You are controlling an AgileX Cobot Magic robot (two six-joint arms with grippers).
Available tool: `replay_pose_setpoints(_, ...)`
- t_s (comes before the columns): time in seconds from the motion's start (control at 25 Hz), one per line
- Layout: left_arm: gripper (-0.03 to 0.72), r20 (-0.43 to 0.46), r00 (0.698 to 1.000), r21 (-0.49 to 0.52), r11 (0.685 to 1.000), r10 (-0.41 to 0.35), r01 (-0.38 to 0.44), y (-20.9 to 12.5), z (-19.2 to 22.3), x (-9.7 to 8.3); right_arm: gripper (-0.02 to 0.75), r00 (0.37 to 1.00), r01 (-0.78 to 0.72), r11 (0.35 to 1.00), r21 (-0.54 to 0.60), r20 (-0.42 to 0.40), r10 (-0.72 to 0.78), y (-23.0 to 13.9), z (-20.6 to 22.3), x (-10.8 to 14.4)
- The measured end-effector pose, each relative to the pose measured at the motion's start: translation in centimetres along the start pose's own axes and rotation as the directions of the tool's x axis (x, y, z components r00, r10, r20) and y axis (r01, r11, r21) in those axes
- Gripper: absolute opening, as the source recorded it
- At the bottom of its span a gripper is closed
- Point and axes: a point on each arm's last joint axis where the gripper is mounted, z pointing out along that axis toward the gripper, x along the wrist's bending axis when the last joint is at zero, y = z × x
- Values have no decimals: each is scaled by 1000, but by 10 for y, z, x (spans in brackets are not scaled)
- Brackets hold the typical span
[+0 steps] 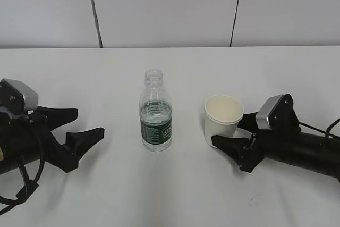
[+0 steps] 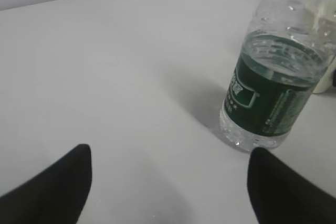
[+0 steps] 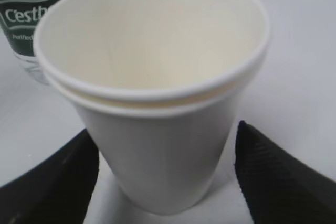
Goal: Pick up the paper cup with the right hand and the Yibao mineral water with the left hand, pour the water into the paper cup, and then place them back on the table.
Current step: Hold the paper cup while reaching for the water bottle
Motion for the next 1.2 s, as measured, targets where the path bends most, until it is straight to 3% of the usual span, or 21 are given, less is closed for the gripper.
replay_pose_setpoints(0.36, 553, 1, 1000, 0, 1000, -26, 26, 0, 0, 0, 624, 998, 42, 999, -29, -47, -43, 8, 20, 8)
replay_pose_setpoints(0.64, 553, 26, 997, 7, 997, -75, 75, 0, 0, -2, 566, 997, 39, 999, -26, -59, -41, 6, 24, 11)
replay_pose_setpoints(0.96, 553, 172, 985, -12, 1000, -7, 9, 11, 15, -10, 555, 1000, 21, 999, -28, -17, -21, 7, 24, 7)
replay_pose_setpoints(1.2, 552, 244, 970, -15, 1000, 13, -10, 13, 31, -27, 554, 999, -3, 999, -39, 50, 5, 10, 23, 0)
